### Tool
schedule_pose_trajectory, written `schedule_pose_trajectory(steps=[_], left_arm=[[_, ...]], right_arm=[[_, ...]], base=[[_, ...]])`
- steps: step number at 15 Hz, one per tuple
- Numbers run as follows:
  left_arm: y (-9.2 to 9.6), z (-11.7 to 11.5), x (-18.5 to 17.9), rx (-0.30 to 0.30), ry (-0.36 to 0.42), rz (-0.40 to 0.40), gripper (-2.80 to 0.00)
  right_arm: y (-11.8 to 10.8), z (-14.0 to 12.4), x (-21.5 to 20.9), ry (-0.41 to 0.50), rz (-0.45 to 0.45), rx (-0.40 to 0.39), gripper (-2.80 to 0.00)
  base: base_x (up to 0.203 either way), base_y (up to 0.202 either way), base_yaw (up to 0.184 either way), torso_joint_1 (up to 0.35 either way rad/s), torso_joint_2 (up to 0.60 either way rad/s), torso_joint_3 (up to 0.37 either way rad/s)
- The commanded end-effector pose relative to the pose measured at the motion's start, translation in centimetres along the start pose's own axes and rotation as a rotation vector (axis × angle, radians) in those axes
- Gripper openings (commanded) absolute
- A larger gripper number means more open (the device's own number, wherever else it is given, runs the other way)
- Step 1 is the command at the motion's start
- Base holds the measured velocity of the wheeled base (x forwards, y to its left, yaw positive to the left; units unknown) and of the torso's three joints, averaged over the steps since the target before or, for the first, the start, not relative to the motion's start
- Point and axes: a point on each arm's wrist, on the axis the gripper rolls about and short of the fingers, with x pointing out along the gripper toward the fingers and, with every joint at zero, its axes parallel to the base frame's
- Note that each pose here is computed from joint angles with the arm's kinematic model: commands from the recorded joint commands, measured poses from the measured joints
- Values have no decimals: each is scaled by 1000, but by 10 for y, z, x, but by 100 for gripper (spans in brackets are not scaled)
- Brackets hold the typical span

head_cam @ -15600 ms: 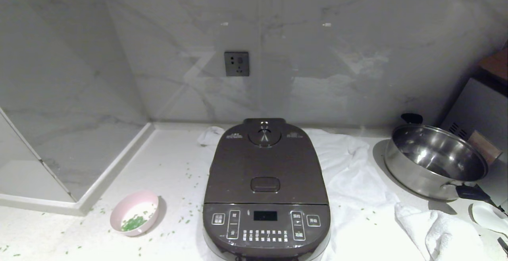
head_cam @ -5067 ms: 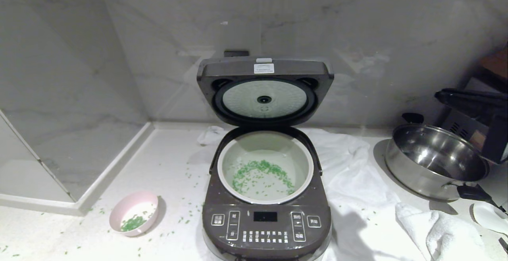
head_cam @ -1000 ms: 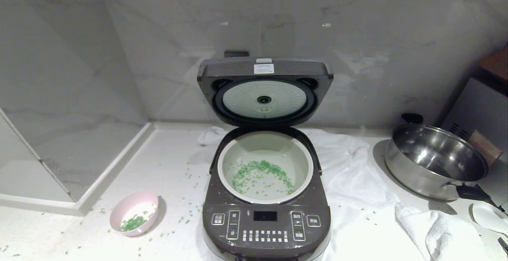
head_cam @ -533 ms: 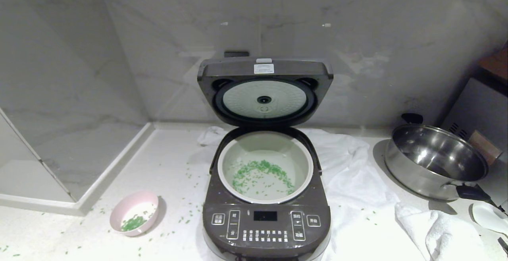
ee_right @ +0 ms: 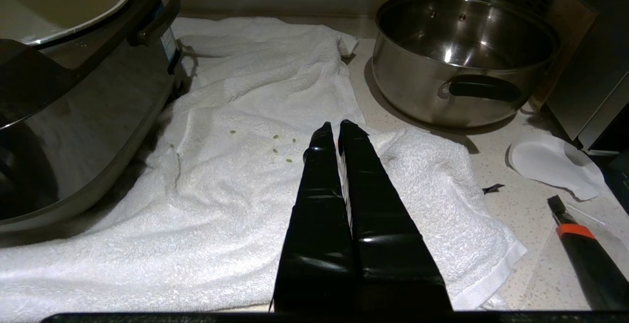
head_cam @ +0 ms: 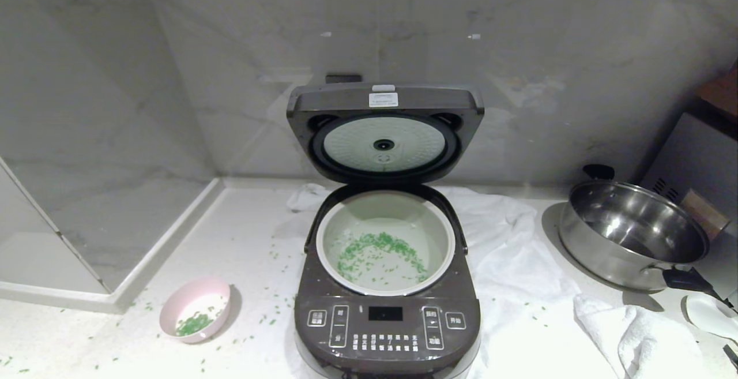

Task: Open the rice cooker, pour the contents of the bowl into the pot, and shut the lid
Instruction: Turn on the tap

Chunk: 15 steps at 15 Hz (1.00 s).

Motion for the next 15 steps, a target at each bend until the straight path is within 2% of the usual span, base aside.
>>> schedule_pose_trajectory(steps=[1,15], left_arm=[[0,-5,1,-1,15,-1,-280],[0,-4,1,1,13,-1,-280]], right_arm=[[0,0,0,1,0,0,-280],[0,0,0,1,0,0,-280]], base=[[0,0,0,0,0,0],[0,0,0,0,0,0]])
